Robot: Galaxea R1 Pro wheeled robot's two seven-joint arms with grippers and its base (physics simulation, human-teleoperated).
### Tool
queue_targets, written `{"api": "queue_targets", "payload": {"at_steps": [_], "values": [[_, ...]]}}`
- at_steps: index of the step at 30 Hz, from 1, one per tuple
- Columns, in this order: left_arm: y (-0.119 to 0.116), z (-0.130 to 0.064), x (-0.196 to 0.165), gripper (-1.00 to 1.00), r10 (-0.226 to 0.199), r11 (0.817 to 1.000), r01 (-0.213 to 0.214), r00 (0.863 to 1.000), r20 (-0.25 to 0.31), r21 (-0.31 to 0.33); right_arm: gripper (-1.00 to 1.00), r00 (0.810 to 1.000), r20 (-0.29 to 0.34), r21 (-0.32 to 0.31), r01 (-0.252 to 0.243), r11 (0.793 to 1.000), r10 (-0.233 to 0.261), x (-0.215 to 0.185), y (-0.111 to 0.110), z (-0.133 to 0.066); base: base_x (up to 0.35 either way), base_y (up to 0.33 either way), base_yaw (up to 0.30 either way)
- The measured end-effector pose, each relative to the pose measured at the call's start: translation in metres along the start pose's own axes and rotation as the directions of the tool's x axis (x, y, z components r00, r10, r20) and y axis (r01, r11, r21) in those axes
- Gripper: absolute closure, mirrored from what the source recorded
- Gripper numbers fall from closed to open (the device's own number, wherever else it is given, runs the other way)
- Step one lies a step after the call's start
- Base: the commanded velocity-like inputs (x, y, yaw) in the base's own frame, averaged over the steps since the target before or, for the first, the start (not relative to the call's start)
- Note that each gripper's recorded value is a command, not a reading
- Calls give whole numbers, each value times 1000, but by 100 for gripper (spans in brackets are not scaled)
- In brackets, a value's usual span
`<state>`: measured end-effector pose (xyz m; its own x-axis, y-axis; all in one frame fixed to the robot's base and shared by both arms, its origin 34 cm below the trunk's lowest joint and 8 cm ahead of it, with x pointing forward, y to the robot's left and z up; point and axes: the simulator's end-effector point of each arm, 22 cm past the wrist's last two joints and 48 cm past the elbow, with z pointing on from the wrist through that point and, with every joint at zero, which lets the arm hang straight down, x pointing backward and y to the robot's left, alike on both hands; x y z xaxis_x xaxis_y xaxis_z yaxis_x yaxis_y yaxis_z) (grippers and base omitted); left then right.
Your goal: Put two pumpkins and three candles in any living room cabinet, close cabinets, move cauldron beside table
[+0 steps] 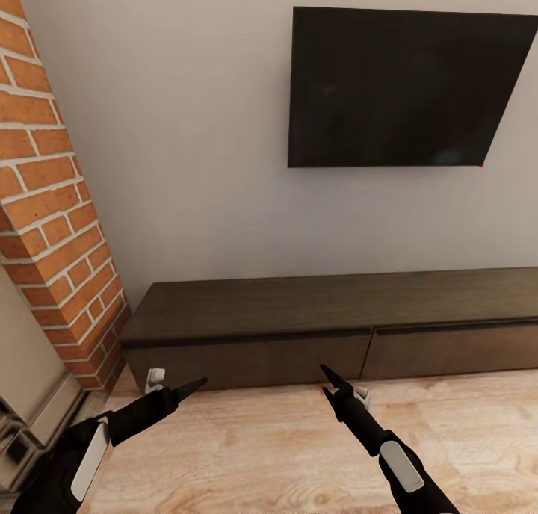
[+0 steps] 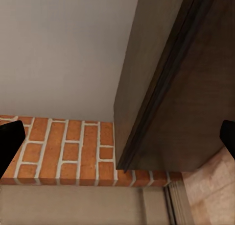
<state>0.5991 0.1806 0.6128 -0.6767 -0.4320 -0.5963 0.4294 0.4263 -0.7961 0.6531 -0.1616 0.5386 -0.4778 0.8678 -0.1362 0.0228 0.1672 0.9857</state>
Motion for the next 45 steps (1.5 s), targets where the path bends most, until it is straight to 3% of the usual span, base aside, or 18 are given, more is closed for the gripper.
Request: {"api": "queue_targets", "payload": {"at_steps": [13, 31, 45], "values": [[0, 0, 1, -100, -1, 1000, 1, 1000, 0, 1, -100, 998, 43, -20, -53, 998, 54, -10, 4, 0, 0, 0, 0], [0, 0, 1, -100, 0, 1000, 0, 1000, 0, 1, -100, 997, 47, -22, -59, 998, 60, -10, 4, 0, 53, 17, 0], [0, -1, 0, -100, 5, 1000, -5, 1000, 3, 1, -100, 997, 51, -24, -65, 998, 66, -11, 4, 0, 235, 0, 0]]}}
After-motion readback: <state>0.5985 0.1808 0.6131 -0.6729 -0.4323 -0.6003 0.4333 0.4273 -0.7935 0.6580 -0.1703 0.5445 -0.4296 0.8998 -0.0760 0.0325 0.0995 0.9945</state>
